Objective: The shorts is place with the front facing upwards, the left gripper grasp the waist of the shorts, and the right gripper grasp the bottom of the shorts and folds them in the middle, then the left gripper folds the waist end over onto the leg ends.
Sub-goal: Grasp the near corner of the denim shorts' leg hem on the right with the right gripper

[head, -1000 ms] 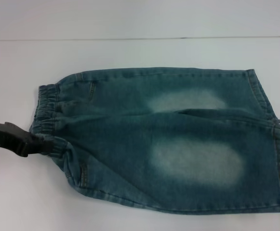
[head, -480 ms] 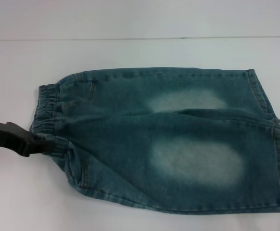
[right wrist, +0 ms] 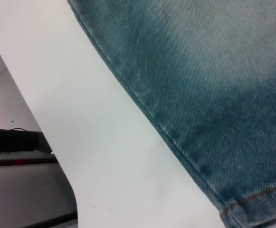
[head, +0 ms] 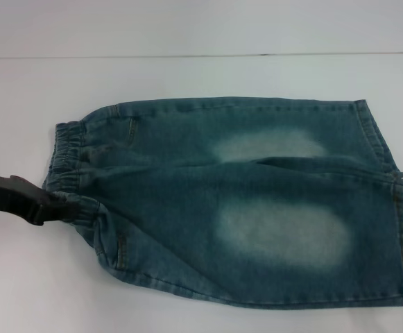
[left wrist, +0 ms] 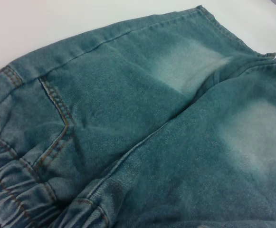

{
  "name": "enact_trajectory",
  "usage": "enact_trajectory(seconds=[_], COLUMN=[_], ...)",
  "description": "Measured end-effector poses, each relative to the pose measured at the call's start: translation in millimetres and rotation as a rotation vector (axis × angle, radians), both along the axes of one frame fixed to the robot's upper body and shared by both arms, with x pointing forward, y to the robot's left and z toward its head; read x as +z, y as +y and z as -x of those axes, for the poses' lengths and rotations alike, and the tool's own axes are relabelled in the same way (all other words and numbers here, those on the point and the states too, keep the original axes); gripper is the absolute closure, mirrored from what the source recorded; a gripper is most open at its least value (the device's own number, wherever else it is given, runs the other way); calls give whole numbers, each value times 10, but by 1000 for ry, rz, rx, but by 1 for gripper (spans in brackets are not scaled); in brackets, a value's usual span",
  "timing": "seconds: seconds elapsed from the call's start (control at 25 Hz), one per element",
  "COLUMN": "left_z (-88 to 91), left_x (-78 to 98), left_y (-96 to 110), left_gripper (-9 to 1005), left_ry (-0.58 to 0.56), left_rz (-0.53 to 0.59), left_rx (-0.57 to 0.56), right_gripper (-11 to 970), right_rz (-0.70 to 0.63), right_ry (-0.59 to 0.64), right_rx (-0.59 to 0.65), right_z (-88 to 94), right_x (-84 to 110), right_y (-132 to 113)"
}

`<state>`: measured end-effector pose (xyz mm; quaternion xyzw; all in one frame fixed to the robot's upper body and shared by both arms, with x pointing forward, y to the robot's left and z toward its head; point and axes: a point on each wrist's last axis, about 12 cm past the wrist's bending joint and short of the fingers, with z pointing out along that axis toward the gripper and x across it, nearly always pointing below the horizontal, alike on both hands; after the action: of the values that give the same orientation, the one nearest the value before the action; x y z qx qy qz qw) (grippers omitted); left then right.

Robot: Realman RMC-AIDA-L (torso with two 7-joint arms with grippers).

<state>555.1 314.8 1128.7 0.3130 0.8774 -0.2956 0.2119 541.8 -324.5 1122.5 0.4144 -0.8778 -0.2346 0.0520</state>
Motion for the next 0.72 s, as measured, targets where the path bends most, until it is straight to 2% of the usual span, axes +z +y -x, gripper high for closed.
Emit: enact_trajectory(seconds=[0.44,0.72], left_z=[9,15], left_x=[-7,-15], left_y=[7,11], left_gripper=[938,935], left_ry=[2,5], left_rz=[0,-1], left_rx=[2,3], right_gripper=[106,136], right_rz=[-3,-29], right_ry=[-11,-29], right_rx=[1,20], right_z=[-21,-57], right_x=[-98,-95], right_y=[94,184])
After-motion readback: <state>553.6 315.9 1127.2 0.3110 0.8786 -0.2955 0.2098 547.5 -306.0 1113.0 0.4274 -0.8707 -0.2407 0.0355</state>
